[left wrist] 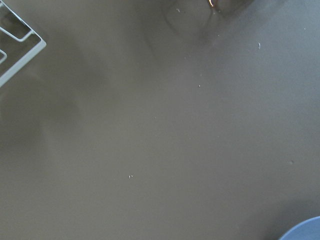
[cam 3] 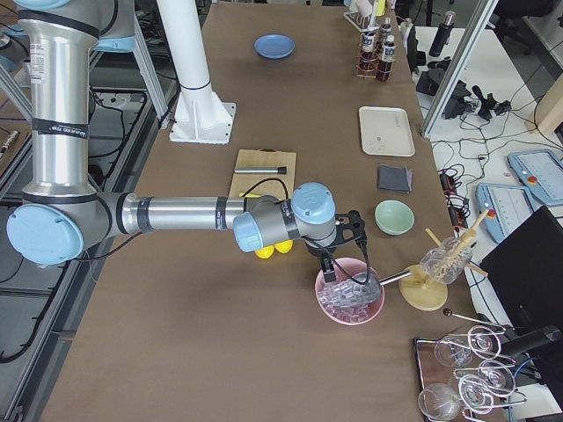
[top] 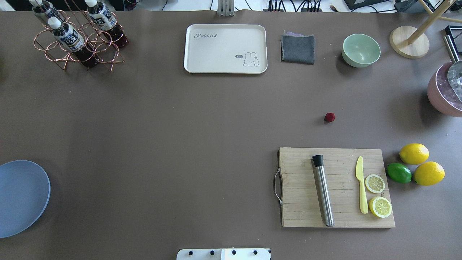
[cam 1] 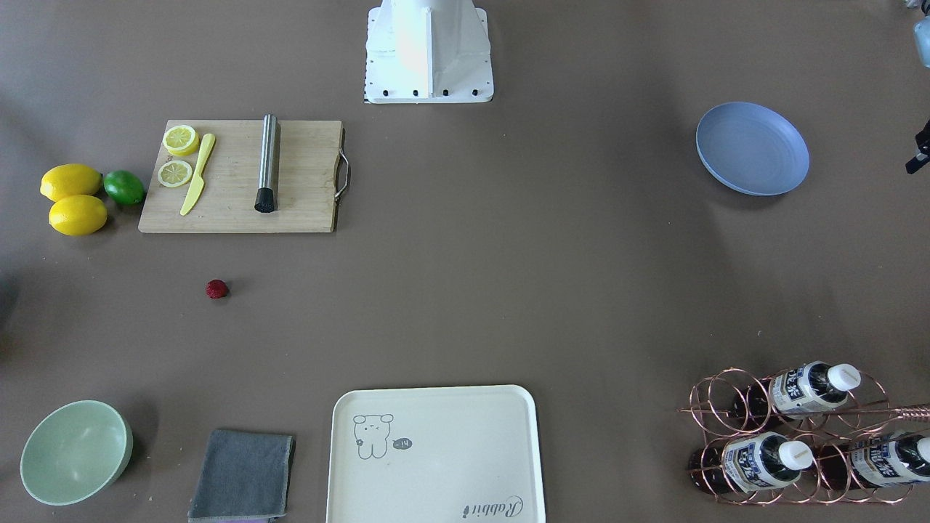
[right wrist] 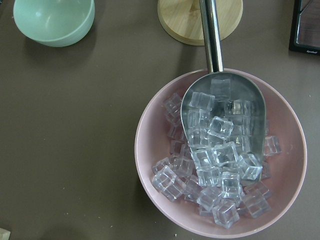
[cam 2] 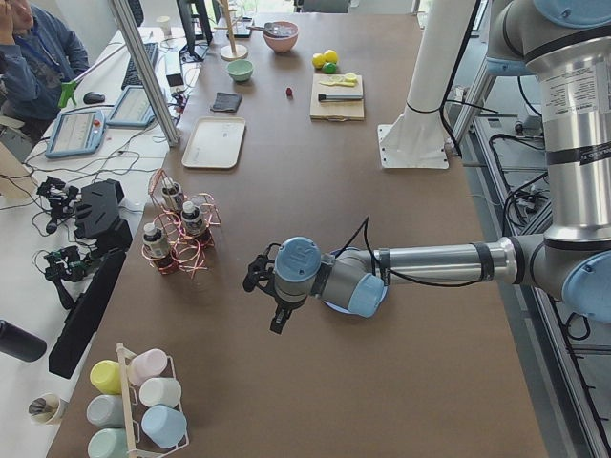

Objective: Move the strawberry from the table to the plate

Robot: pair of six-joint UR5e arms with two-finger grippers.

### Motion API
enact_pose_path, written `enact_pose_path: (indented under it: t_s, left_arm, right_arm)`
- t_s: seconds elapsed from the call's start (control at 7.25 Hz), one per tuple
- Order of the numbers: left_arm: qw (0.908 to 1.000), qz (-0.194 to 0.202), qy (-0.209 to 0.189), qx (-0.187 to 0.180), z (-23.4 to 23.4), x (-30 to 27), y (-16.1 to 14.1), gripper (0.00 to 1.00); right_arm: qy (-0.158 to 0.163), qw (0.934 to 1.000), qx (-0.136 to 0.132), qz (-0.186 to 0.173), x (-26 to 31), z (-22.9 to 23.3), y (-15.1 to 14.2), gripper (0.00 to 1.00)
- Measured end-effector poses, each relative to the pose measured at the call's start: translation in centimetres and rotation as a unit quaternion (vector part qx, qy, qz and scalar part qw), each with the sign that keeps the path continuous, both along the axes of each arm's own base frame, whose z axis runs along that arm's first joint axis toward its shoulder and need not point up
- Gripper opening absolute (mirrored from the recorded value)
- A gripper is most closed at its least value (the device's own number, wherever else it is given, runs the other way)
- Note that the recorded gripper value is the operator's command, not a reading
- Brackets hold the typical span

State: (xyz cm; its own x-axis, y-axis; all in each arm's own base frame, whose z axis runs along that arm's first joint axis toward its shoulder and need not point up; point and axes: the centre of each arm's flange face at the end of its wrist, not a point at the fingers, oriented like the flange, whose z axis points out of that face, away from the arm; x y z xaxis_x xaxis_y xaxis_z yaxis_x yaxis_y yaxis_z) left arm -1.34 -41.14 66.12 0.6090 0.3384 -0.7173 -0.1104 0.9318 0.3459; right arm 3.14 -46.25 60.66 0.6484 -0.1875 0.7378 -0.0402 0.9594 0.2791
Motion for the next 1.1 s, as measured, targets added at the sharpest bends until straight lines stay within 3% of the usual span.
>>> enact_pose_path:
  t_s: [0.55,1.1]
  left_arm:
    - [0.9983,-0.006,0.047,-0.032,6.7,5.7,8.0,0.98]
    - [0.9946,0.004,0.088,-0.056,7.9,9.7,10.9,0.96]
  right_arm:
    - [-0.005,0.9999,0.014,-0.005,-0.8,1.7,2.6,1.00]
    - [-0.002,0.9999,0.016,-0.006,-0.9,2.1,3.0,1.00]
